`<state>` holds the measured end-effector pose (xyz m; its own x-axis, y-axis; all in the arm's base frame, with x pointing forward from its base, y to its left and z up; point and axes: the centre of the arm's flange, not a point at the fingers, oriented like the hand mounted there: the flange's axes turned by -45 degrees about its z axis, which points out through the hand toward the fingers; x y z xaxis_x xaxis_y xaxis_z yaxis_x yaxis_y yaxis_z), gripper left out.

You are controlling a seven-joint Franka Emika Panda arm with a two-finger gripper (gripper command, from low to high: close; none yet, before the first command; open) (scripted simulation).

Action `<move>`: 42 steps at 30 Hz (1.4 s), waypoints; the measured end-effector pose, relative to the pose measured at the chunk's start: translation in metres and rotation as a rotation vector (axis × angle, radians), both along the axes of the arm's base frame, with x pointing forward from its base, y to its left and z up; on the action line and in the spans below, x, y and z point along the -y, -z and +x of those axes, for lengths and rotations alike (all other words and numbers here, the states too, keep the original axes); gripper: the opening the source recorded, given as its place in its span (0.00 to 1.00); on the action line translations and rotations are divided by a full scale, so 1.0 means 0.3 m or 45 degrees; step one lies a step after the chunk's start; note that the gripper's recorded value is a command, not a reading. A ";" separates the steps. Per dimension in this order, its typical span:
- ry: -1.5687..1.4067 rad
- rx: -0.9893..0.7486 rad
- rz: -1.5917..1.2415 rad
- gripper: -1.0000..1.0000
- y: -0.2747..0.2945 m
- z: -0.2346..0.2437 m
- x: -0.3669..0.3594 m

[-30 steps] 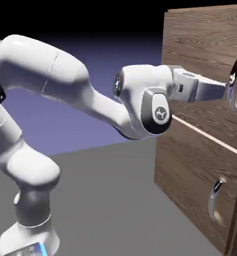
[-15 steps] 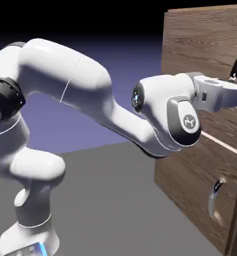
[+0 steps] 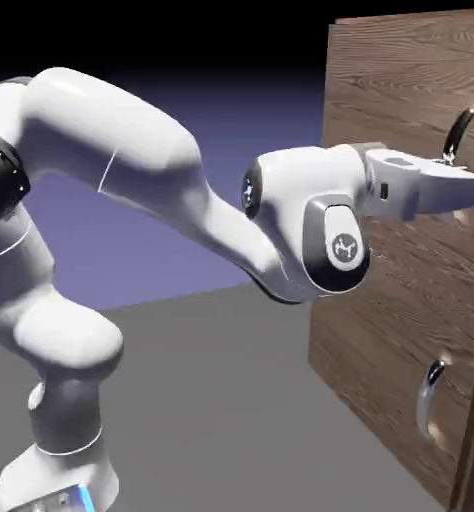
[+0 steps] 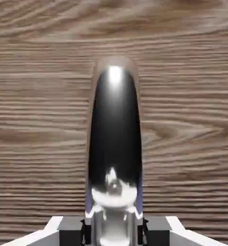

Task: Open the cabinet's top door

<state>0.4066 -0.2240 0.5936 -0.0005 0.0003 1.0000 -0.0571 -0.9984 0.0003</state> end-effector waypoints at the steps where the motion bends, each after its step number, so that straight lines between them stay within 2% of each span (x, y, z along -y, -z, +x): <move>1: 0.012 0.000 0.000 0.00 0.000 -0.013 -0.006; 25: 0.406 0.000 -0.001 0.00 0.000 -0.392 -0.245; 42: 0.474 0.000 0.001 0.00 -0.001 -0.451 -0.297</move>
